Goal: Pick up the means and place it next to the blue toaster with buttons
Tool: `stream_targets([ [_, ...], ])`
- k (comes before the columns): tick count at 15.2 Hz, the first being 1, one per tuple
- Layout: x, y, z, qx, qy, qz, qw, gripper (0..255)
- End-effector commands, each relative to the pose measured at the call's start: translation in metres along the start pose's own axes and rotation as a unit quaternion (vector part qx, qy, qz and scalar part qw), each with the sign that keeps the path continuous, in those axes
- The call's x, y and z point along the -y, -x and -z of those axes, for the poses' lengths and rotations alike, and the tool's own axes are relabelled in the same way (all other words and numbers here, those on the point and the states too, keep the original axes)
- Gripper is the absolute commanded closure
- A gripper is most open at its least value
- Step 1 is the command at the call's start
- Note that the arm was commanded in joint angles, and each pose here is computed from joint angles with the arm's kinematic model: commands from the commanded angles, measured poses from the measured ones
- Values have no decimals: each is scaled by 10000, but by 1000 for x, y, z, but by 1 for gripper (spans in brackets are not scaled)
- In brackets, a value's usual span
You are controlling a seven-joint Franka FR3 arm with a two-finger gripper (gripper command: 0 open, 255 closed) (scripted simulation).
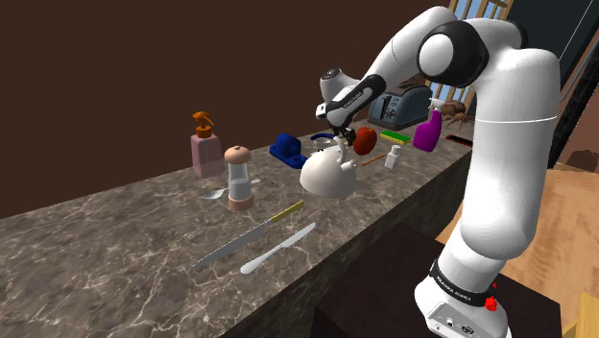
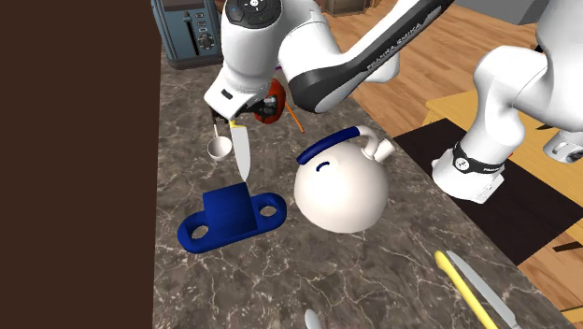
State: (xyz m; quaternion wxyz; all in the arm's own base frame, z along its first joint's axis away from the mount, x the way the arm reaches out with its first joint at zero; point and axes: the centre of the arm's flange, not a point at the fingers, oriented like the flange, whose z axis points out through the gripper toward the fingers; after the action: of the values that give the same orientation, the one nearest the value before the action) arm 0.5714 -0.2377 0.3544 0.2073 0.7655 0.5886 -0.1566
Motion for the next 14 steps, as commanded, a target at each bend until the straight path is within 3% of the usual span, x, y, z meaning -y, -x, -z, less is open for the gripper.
stream_targets([
  [1,-13,-2,-13,49,59,169,9998,0],
  [8,-13,-1,-48,49,59,169,9998,0],
  [14,-13,-1,-48,49,59,169,9998,0],
])
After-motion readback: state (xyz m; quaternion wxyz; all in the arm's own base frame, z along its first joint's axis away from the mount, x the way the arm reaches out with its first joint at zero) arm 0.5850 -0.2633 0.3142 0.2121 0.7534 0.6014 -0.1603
